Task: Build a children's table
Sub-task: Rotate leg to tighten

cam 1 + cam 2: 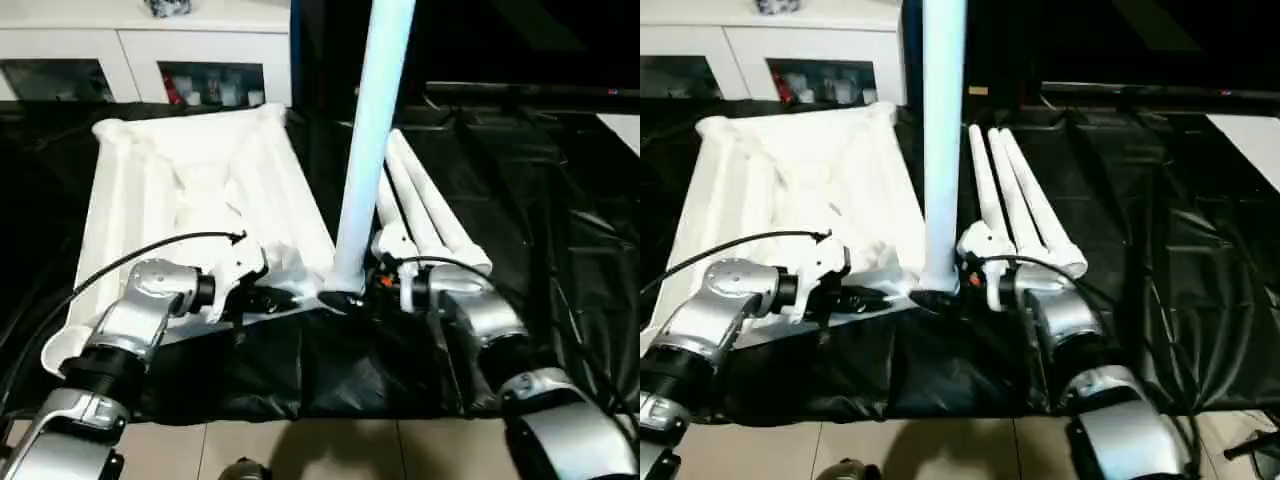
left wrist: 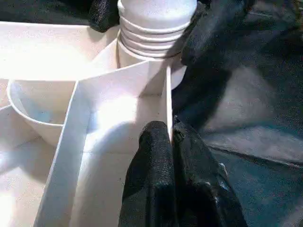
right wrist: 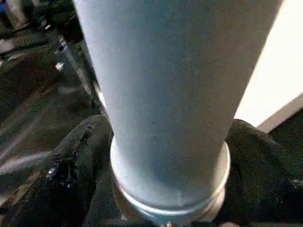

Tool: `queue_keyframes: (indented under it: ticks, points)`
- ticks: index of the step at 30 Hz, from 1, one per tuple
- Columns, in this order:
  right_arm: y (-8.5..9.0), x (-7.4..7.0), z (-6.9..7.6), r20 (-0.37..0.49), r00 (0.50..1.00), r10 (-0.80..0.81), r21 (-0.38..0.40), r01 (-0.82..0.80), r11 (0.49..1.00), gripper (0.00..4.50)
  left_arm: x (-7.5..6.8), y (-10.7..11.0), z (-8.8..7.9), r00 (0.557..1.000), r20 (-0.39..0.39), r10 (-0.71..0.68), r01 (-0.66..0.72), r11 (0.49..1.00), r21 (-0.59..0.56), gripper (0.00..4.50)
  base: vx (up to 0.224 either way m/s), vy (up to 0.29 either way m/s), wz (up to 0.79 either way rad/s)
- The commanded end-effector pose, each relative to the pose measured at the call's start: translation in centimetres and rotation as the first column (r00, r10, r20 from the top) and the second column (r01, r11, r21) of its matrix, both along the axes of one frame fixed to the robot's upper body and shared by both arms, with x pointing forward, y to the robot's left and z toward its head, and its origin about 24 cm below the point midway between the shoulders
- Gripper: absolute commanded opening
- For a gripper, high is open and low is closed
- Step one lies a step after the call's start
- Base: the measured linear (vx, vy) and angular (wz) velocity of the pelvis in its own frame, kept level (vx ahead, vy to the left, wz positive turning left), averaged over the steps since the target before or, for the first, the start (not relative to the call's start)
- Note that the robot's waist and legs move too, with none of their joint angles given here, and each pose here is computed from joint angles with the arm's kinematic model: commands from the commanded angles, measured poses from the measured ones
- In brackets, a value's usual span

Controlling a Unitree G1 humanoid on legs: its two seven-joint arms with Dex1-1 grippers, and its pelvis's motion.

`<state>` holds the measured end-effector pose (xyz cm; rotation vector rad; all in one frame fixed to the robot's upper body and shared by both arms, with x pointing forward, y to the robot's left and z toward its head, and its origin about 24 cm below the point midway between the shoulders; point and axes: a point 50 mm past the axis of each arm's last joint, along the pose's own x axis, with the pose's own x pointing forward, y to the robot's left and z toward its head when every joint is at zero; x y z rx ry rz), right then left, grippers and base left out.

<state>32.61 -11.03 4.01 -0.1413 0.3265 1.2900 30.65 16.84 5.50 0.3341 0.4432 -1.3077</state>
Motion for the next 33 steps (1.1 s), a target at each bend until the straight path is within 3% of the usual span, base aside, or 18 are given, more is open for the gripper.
queue_keyframes:
  ticks: [1,12,14,18,20,24,25,26,27,33]
  points:
    - [0.0,-1.0,-1.3,-0.063,0.997,0.047,-0.048,-0.05,0.998,3.77,0.4,-1.0,1.5,0.996,0.06,-0.072,0.075,0.996,-0.054,0.0,0.0,0.0,0.0]
    - [0.3,-1.0,-1.5,-0.093,0.995,0.03,-0.024,-0.032,0.999,2.87,0.4,-0.9,1.3,0.997,0.042,-0.064,0.066,0.996,-0.056,0.0,0.0,0.0,0.0]
    - [1.0,-0.2,-2.0,-0.076,0.989,-0.127,-0.027,0.125,0.992,2.75,1.3,-1.6,1.1,0.997,0.069,0.029,-0.026,0.999,-0.04,0.0,0.0,0.0,0.0]
    - [1.6,0.4,-2.5,-0.062,0.961,-0.271,-0.051,0.268,0.962,2.7,2.1,-2.4,1.1,0.989,0.095,0.116,-0.112,0.993,-0.044,0.0,0.0,0.0,0.0]
    - [3.2,0.9,-3.1,-0.067,0.895,-0.441,-0.072,0.436,0.897,2.7,3.4,-4.2,1.3,0.964,0.125,0.233,-0.226,0.972,-0.067,0.0,0.0,0.0,0.0]
    - [5.0,1.0,-3.2,-0.069,0.864,-0.498,-0.063,0.494,0.867,2.7,3.7,-5.7,1.5,0.955,0.133,0.267,-0.256,0.962,-0.09,0.0,0.0,0.0,0.0]
    - [6.3,0.9,-3.0,-0.062,0.853,-0.517,-0.047,0.515,0.856,3.04,3.8,-6.9,1.6,0.954,0.136,0.267,-0.254,0.961,-0.106,0.0,0.0,0.0,0.0]
    - [7.0,0.9,-2.8,-0.062,0.852,-0.52,-0.029,0.52,0.854,3.04,3.7,-7.5,1.5,0.955,0.139,0.26,-0.246,0.963,-0.113,0.0,0.0,0.0,0.0]
    - [7.0,0.9,-2.8,-0.062,0.852,-0.52,-0.029,0.52,0.854,3.39,3.7,-7.5,1.5,0.955,0.139,0.26,-0.246,0.963,-0.113,0.0,0.0,0.0,0.0]
    - [6.2,1.0,-2.0,-0.065,0.902,-0.428,0.048,0.431,0.901,3.81,3.1,-7.0,1.3,0.973,0.143,0.178,-0.162,0.98,-0.117,0.0,0.0,0.0,0.0]
